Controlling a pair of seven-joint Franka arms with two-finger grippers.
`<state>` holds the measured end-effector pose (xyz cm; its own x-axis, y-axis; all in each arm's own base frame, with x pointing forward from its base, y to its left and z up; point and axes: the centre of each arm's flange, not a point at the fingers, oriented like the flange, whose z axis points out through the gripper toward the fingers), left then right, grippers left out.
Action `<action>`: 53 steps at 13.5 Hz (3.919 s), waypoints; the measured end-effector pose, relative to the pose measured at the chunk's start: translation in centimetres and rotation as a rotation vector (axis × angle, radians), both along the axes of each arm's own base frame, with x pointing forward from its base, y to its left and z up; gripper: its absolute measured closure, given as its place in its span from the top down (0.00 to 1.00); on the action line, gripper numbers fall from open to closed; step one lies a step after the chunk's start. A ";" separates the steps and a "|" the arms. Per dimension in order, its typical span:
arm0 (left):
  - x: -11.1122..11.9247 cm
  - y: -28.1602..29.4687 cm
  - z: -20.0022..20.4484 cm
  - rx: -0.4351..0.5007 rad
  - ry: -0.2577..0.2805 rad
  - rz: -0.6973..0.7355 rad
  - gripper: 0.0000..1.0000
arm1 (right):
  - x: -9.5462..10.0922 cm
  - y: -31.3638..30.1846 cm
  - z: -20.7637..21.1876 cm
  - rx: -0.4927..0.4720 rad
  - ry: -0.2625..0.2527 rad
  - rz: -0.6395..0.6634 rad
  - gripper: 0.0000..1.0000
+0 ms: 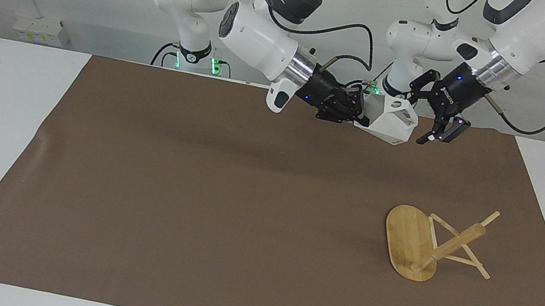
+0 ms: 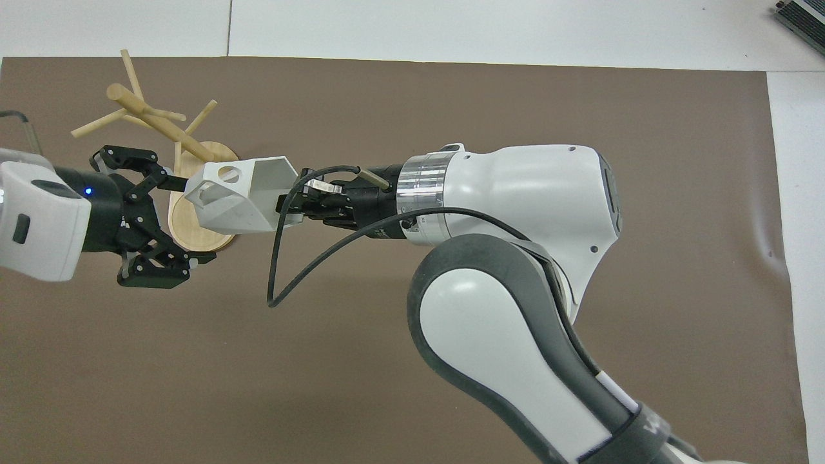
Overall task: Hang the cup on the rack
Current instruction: 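Grasp the cup with the left gripper beside the right gripper, then open the right gripper and release the cup to the left gripper, then lift the cup with the left gripper while the right gripper withdraws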
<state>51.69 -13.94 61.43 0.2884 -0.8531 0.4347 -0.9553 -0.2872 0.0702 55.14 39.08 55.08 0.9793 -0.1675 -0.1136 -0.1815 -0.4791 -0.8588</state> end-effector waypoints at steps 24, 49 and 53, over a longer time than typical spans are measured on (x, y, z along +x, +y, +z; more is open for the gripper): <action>1.2 -1.8 0.4 -0.020 0.029 -0.124 0.74 | -0.1 0.0 -0.2 -0.004 0.020 0.028 0.04; 0.0 -0.5 0.2 -0.012 0.153 -0.044 0.69 | 1.9 -3.2 2.3 -0.098 -0.190 0.017 1.00; 0.2 0.9 0.2 -0.012 0.177 0.041 0.69 | 2.2 -5.5 3.3 -0.286 -0.320 0.058 1.00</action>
